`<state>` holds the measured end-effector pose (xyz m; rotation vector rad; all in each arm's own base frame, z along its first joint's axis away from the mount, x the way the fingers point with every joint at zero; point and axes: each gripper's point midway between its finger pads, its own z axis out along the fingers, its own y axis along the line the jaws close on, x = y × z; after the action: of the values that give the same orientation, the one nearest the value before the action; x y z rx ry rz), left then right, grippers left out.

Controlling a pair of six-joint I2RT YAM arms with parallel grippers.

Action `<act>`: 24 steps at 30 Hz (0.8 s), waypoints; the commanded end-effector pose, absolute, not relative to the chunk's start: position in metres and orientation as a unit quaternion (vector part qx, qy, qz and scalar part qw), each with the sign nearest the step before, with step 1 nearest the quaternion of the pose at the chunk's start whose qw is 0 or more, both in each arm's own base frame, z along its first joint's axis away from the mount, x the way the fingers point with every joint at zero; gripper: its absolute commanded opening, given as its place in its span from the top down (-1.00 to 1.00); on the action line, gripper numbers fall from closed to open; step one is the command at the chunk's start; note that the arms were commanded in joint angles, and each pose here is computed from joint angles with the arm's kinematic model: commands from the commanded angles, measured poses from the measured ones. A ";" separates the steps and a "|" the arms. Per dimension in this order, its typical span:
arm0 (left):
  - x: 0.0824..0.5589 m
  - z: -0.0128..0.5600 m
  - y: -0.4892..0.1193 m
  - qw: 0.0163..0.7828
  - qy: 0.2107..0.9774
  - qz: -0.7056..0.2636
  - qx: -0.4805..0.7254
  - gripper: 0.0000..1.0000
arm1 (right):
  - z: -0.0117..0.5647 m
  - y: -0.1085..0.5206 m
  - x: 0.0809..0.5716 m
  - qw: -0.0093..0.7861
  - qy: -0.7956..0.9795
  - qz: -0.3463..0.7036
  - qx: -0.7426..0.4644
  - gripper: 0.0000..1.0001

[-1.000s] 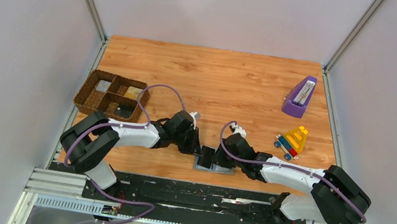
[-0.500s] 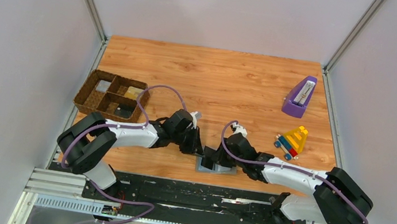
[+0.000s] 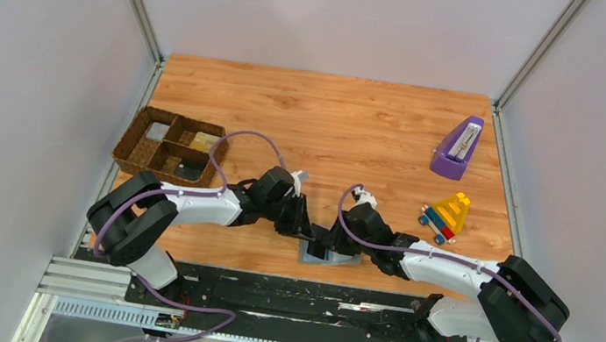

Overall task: Take the credit cards out of the card holder
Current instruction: Remove the credit card from the card holder.

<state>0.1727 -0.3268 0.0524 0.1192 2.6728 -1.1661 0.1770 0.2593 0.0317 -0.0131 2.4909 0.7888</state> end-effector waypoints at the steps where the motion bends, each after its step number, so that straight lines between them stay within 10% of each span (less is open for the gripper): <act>1: 0.174 0.083 -0.347 0.128 0.880 -0.453 0.058 0.59 | 0.045 0.277 0.172 0.261 0.902 0.343 -0.031 0.61; 19: 0.175 0.079 -0.339 0.131 0.888 -0.438 0.050 0.38 | 0.051 0.286 0.169 0.260 0.889 0.373 -0.049 0.59; 24: 0.177 0.077 -0.331 0.138 0.895 -0.422 0.048 0.63 | 0.044 0.277 0.172 0.260 0.898 0.354 -0.032 0.59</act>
<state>0.1732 -0.3245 0.0531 0.1125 2.6687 -1.1556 0.1698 0.2763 0.0429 -0.0983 2.4506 0.9471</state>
